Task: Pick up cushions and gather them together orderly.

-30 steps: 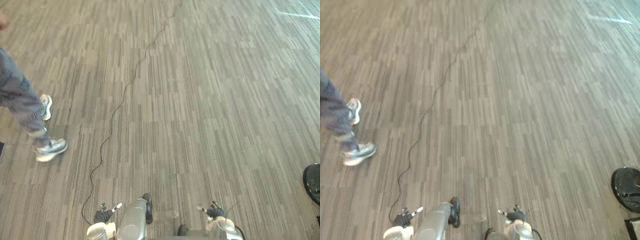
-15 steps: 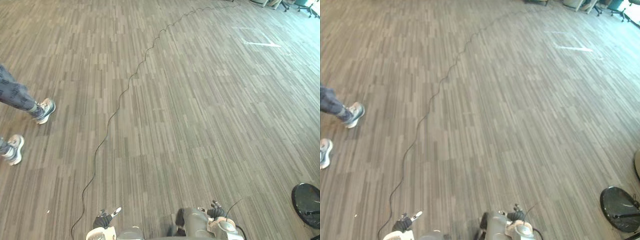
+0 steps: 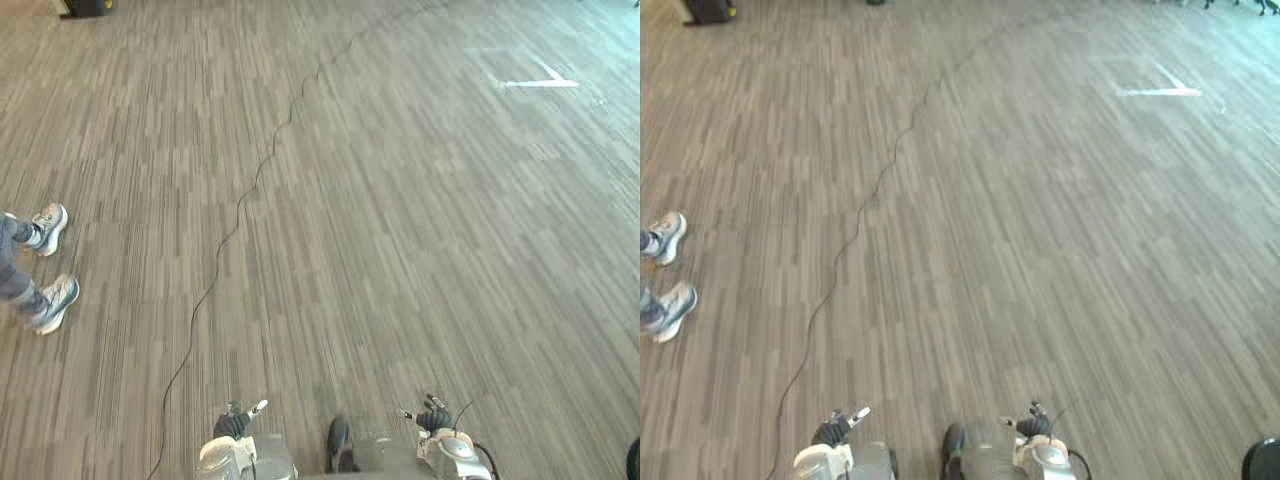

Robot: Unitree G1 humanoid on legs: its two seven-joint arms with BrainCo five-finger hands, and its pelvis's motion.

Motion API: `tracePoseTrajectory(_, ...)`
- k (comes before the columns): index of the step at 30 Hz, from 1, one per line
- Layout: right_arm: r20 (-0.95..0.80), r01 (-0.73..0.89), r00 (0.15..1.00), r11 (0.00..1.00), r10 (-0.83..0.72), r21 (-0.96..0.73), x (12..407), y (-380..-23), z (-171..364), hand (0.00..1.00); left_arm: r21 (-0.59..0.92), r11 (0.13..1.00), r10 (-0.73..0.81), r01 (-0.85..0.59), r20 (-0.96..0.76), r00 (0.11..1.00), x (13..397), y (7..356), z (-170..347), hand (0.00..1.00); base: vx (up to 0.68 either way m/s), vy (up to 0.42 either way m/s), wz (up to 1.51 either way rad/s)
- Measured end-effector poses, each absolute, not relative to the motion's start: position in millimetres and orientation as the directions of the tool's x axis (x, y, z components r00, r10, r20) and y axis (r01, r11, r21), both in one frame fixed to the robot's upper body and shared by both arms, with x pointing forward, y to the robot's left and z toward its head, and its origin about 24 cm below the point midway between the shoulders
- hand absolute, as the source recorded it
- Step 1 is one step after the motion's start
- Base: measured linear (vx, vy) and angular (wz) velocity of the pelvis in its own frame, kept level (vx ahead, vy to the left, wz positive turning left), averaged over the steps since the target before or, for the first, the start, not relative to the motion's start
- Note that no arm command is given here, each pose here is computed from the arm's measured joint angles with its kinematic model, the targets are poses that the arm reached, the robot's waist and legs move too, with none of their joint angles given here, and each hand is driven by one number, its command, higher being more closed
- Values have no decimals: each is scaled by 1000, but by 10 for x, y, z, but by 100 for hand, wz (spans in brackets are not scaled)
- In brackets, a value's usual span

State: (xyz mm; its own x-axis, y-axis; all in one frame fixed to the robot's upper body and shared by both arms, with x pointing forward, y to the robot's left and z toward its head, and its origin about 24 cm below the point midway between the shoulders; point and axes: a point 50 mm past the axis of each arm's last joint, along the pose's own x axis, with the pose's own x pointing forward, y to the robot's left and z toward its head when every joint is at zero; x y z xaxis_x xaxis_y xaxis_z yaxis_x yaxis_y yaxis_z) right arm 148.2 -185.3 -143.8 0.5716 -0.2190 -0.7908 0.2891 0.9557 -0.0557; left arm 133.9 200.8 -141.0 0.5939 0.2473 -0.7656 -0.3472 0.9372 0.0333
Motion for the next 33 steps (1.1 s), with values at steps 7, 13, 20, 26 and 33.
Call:
tracePoseTrajectory(7, -827, 289, 531, 957, -183, -26, 1358, -1693, -1517, 0, 13, 922, 266, -388, -750, 606, 1333, 2053, -1389, 0, 550, 227, -64)
tracePoseTrajectory(13, -801, 277, 573, 961, -174, -11, 1442, -1681, -1469, 0, 34, 938, 242, -344, -775, 583, 1284, 2046, -1434, 0, 542, 215, -64)
tracePoseTrajectory(20, -763, 235, 624, 972, -170, -24, 1626, -1716, -1388, 0, 60, 956, 215, -286, -810, 546, 1227, 1999, -1492, 0, 457, 53, -45)
tracePoseTrajectory(26, -773, 241, 599, 968, -209, -75, 1561, -1944, -1396, 0, 93, 969, 206, -231, -819, 536, 1186, 1978, -1516, 0, 657, -132, -9)
tracePoseTrajectory(33, -795, 251, 571, 965, -207, -72, 1482, -1925, -1436, 0, 54, 964, 202, -259, -784, 587, 1309, 1936, -1451, 0, 635, -29, -99)
